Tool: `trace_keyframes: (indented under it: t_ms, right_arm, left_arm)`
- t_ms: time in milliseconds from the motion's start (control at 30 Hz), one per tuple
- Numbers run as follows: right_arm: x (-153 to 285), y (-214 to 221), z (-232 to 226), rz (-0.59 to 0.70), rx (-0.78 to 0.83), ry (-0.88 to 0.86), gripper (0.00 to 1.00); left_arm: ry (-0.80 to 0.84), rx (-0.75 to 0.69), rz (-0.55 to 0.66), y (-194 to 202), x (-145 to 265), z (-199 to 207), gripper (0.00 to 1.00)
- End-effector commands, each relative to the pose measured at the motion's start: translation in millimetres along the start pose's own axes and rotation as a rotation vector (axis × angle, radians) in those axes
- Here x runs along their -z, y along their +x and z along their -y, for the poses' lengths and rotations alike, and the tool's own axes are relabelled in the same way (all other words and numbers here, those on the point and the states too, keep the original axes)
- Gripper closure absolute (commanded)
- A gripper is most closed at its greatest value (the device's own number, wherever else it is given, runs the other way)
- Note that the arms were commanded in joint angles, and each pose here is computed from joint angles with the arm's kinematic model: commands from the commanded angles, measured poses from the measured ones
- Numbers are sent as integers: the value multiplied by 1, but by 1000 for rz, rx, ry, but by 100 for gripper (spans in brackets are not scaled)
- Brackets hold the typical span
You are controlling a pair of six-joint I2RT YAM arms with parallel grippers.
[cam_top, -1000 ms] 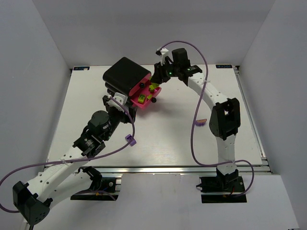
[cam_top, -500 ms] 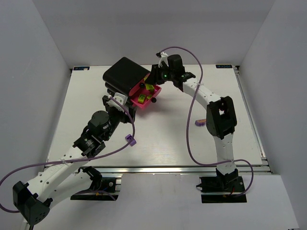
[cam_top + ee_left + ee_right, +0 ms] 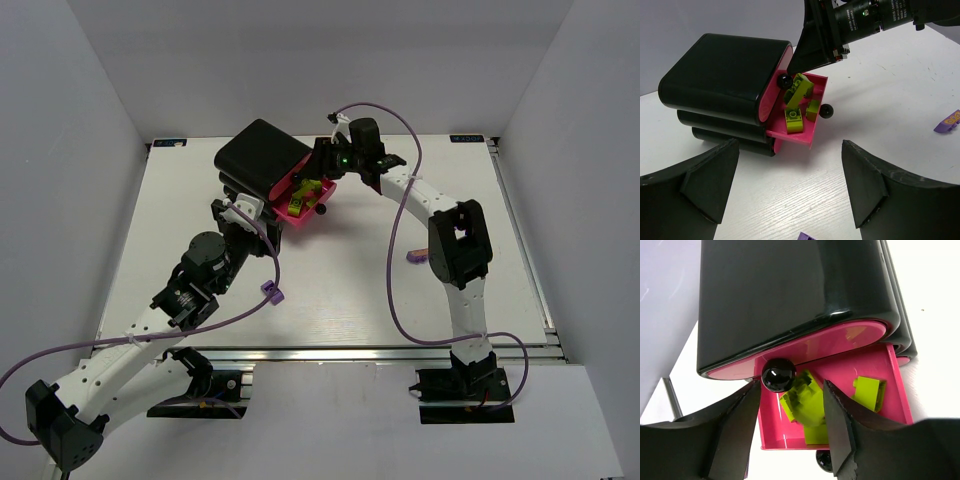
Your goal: Sort the legos into containers by color
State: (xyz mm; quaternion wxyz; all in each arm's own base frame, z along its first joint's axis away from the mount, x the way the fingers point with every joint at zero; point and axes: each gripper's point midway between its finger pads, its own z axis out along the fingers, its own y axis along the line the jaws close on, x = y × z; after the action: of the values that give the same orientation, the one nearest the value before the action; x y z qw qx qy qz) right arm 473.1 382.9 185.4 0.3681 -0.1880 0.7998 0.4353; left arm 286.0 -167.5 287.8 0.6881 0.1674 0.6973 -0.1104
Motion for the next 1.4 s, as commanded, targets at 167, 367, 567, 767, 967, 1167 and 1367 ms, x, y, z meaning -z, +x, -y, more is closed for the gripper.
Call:
trace_keyframes:
  t_ms: [167,367,567,767,967,1167,1367]
  right_arm:
    - [13,-20,-11,53,57,-21,54]
    - [46,-37,-15,106,205,19,76]
    - [74,8,-37,-55,657,-195,99]
    - [60,62,-3,-302,860,-147,100]
    - [37,72,34,-354,872,26,100]
    - [37,61,46,-342,902,119,100]
    - [27,77,40,-350,881,46,100]
  left_arm:
    - [-18,7,31,-8,3,-5,7]
    - [-12,10,36,-10,4,-4,7]
    - [3,14,40,-11,4,-2,12]
    - [18,11,26,-8,2,2,43]
    - [-14,1,16,-4,1,-4,75]
    - [-10,-1,5,-1,-1,-2,71]
    - [-4,-4,0,0,-2,-1,65]
